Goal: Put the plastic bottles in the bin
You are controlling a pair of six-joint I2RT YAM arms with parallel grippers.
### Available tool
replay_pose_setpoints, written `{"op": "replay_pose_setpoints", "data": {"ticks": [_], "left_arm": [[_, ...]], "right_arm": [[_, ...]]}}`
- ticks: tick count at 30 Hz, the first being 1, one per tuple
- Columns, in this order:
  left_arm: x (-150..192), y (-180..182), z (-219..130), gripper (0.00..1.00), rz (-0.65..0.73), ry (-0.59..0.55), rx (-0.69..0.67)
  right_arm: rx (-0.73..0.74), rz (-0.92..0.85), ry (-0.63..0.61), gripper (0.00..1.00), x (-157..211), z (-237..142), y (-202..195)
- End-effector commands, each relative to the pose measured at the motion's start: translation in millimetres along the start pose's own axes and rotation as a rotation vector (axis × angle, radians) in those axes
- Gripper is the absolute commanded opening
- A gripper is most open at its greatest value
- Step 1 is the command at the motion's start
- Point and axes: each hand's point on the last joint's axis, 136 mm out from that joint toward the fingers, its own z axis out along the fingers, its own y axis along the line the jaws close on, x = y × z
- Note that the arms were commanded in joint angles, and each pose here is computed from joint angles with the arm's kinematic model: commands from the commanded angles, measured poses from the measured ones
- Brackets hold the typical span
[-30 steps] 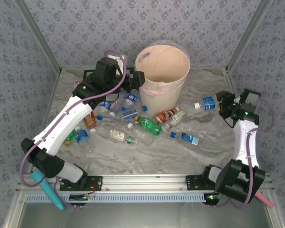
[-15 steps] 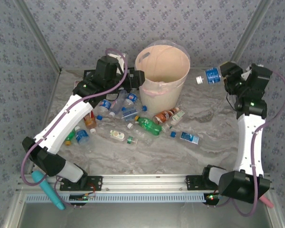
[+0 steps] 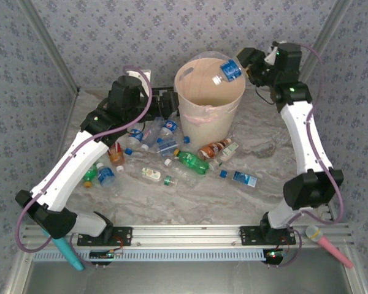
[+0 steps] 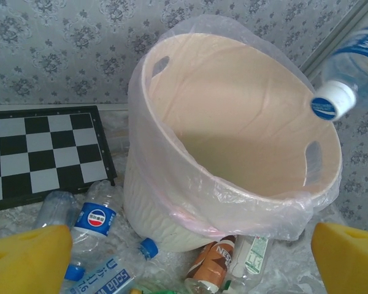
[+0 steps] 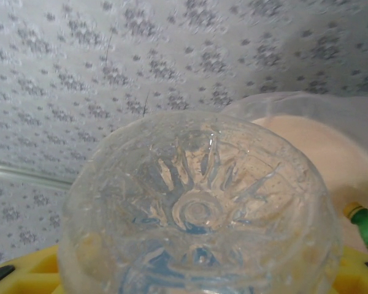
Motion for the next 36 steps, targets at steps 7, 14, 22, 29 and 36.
{"op": "replay_pose_setpoints", "data": {"ticks": [7,14,22,29,36], "left_arm": [[2.5,7.0,-18.8,1.00,0.008,-0.021,-0.025],[2.4,10.6,-24.8,1.00,0.021,-0.026,-0.041],[2.8,10.3,-22.7,1.00,0.050,-0.020,-0.042],[6.6,10.9,-23.9,1.00,0.054,-0.010,-0.037],[11.2,9.6,-29.0,1.00,0.149,0.005,-0.020]], "right_arm": [[0.028,-0.028,0.101,0.55,28.2,39.1,0.4],[0.028,-0.041,0.110,0.59,34.3,44.2,4.4],[0.023,-0.066,0.091,0.99,30.4,25.5,15.8],[0.037,-0.104,0.065,1.00,26.8,-4.2,17.8],[0.176,-0.175,0.031,1.00,34.1,-48.7,-16.8]]}}
